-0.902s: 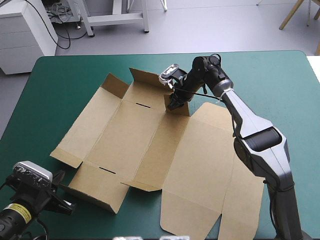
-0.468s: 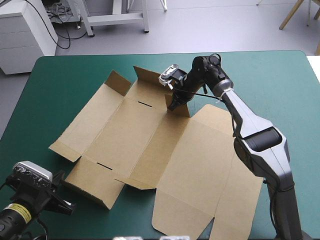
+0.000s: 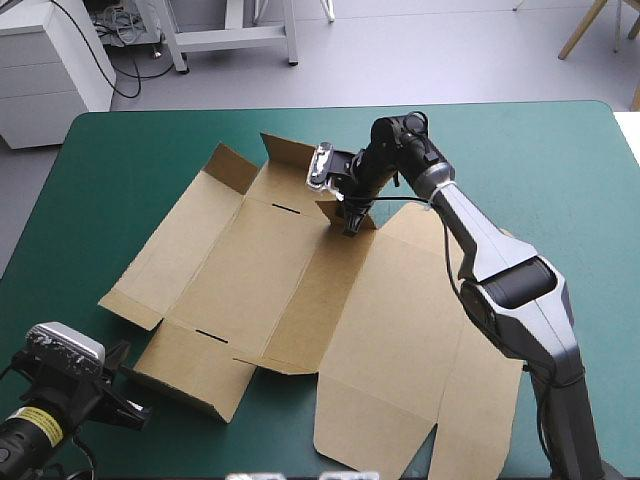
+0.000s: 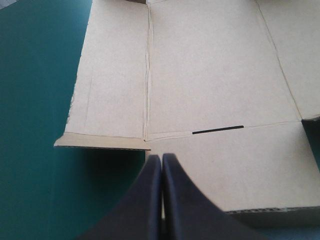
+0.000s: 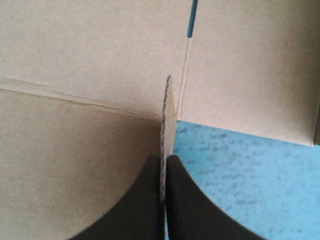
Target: Fold the box
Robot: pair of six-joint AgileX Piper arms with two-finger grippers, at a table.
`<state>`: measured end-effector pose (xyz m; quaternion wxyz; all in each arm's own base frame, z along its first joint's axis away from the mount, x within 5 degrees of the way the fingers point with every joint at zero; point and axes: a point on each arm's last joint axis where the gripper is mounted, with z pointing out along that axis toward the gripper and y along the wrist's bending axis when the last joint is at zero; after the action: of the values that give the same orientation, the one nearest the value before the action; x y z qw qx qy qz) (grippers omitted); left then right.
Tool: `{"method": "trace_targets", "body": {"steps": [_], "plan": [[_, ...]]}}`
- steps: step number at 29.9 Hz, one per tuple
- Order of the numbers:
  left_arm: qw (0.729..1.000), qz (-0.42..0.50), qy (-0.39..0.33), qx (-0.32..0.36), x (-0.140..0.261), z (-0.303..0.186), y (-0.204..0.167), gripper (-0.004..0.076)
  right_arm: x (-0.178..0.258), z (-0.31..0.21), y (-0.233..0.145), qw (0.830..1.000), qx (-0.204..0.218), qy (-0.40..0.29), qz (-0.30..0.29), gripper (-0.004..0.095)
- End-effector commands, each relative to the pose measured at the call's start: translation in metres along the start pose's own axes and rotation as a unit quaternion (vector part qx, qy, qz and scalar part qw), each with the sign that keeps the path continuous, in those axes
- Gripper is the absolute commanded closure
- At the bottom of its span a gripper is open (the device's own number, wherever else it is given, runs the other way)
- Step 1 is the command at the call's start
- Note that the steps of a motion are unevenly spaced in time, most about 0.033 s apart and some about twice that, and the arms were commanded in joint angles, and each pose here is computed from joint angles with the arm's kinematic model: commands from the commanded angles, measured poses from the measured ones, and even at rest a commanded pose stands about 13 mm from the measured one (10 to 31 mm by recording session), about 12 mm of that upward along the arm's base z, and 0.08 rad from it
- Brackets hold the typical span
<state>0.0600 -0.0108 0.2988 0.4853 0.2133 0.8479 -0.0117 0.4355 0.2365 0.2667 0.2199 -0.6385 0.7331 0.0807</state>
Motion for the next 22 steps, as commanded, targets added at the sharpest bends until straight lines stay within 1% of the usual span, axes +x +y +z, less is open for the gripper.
{"method": "trace_targets", "body": {"steps": [1,7,14,18,20,22], "plan": [[0.999,0.001,-0.038,0.001,-0.014,-0.005,0.001,0.0734,-0.032,-0.034,0.013,0.995,0.037,-0.052,-0.08,0.0928],[0.999,0.0,-0.039,0.002,-0.014,-0.005,0.001,0.0734,-0.053,-0.029,0.029,0.985,0.044,-0.062,-0.153,0.0928],[0.999,-0.01,-0.039,0.002,-0.014,-0.005,0.001,0.0734,-0.064,-0.026,0.043,0.97,0.029,-0.059,-0.233,0.0927],[0.999,-0.01,-0.039,0.002,-0.014,-0.005,0.001,0.0734,-0.071,-0.026,0.05,0.963,0.014,-0.082,-0.256,0.0927],[0.999,-0.01,-0.039,0.002,-0.014,-0.005,0.001,0.0734,-0.071,-0.026,0.051,0.957,0.014,-0.085,-0.276,0.0927],[0.999,-0.01,-0.039,0.002,-0.014,-0.005,0.001,0.0734,-0.072,-0.026,0.049,0.957,0.023,-0.086,-0.277,0.0927]]}}
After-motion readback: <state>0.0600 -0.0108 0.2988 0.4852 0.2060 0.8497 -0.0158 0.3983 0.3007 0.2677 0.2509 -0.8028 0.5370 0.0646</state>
